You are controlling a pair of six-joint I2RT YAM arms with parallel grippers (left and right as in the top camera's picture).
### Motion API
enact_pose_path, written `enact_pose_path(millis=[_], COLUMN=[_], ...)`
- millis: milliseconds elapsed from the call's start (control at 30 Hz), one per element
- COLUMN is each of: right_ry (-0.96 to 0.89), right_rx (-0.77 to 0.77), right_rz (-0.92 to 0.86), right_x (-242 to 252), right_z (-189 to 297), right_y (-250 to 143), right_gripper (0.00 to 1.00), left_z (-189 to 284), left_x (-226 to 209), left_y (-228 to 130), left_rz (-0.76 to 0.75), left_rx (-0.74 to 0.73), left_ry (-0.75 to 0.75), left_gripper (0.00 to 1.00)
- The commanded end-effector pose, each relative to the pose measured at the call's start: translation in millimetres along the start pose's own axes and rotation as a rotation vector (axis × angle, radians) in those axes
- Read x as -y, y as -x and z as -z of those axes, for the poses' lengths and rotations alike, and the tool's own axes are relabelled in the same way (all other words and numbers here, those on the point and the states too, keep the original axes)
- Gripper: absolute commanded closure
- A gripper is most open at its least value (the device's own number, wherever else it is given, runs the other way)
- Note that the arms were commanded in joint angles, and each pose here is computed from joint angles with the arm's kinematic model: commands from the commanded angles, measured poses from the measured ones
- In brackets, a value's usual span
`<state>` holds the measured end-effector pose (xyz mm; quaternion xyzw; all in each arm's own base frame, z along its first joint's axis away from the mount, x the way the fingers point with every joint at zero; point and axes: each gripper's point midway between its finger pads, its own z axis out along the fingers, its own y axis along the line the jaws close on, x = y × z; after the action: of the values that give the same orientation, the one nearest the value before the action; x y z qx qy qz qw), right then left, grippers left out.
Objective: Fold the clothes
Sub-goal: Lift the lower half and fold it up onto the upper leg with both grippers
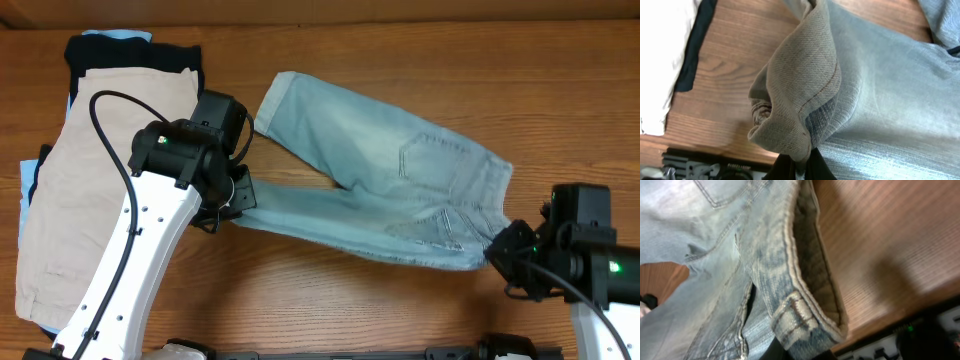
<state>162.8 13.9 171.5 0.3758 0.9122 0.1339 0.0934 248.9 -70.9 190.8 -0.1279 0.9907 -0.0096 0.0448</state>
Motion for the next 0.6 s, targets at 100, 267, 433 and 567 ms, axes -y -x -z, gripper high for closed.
enact_pose_path(millis=[100, 267, 433, 567], right_ry=[-0.024, -0.079, -0.156, -0.138], right_rx=[0.149, 0.171, 0.206, 0.267], right_rz=[-0.036, -0.05, -0.059, -0.07], right_x=[1.8, -2.9, -4.9, -16.2], right_z=[9.6, -6.8, -31.7, -49.7], right_y=[26.9, 54.6, 90.3, 126.0], right_gripper=[0.95, 0.96, 0.96, 0.96], left_z=[11.6, 5.0, -43.2, -78.6], left_x=[43.7, 89.9, 123.1, 126.8], left_y=[40.7, 92.0, 134.3, 158.4], left_rz=[-0.084, -0.132, -0.132, -0.114], left_rx=[0.204, 0.385, 0.425, 0.458], left_ry=[-0.115, -0.18, -0.183, -0.118], left_gripper=[0.96, 0.96, 0.96, 0.96])
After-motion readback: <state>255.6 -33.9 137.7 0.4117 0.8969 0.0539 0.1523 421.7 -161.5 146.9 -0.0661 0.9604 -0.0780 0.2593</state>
